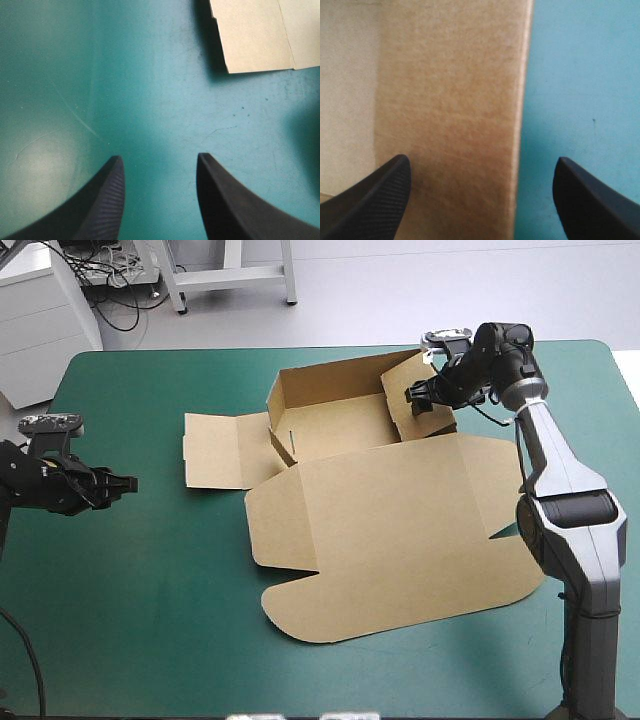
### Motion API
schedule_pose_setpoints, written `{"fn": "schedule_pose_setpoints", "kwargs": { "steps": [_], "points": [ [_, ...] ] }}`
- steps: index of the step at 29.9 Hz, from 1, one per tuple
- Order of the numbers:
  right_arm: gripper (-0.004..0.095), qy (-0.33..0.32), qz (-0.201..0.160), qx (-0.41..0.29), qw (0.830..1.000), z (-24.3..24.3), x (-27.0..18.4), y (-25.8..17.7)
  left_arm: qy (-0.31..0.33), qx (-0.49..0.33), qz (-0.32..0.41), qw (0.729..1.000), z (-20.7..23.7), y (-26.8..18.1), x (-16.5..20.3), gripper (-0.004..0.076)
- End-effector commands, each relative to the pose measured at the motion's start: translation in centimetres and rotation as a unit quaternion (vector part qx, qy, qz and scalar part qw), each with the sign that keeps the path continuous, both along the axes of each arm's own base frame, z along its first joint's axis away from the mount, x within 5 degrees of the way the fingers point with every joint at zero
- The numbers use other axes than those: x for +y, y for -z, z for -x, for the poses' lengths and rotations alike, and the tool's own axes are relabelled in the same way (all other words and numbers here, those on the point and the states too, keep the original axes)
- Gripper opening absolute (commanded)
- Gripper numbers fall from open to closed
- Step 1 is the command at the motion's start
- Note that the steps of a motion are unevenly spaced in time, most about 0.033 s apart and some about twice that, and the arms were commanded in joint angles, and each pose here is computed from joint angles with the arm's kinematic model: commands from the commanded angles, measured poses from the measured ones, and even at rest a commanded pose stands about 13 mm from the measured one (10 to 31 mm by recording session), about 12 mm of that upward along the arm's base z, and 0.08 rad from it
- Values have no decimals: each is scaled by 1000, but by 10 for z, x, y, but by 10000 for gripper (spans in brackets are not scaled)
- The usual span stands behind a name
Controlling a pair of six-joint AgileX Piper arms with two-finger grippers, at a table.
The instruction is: Fold the box
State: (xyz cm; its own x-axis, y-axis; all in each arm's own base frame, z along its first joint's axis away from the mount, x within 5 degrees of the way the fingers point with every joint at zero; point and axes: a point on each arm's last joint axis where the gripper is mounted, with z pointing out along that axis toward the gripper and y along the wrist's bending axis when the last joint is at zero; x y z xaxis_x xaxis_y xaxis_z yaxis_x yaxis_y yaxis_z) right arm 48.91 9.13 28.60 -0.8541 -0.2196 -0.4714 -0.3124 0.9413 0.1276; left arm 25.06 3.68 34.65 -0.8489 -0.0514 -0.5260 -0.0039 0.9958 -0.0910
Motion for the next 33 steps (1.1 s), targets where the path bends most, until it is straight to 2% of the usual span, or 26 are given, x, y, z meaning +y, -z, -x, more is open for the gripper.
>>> {"fn": "schedule_pose_setpoints", "kwargs": {
  "steps": [1,4,6,9,11,21,33],
  "points": [
    [692,-7,-19,-69,997,3,6,-34,-4,-40,4,999,3,-16,-2,323],
    [553,-10,-20,-78,997,0,9,-31,-4,-40,4,999,3,-16,-2,323],
    [409,-9,-20,-85,996,-1,9,-32,-4,-40,4,999,3,-16,-2,323],
    [115,-17,-7,-99,995,-2,7,-35,-4,-39,4,999,3,-16,-2,323],
    [-20,-20,-1,-101,995,-2,7,-36,-4,-39,4,999,3,-16,-2,323],
    [-4,-1,42,-102,994,9,-5,-56,-4,-39,6,999,3,-16,-2,323],
    [-4,17,30,-139,990,43,-25,-117,-4,-52,1,999,1,-17,-1,323]
  ]
}}
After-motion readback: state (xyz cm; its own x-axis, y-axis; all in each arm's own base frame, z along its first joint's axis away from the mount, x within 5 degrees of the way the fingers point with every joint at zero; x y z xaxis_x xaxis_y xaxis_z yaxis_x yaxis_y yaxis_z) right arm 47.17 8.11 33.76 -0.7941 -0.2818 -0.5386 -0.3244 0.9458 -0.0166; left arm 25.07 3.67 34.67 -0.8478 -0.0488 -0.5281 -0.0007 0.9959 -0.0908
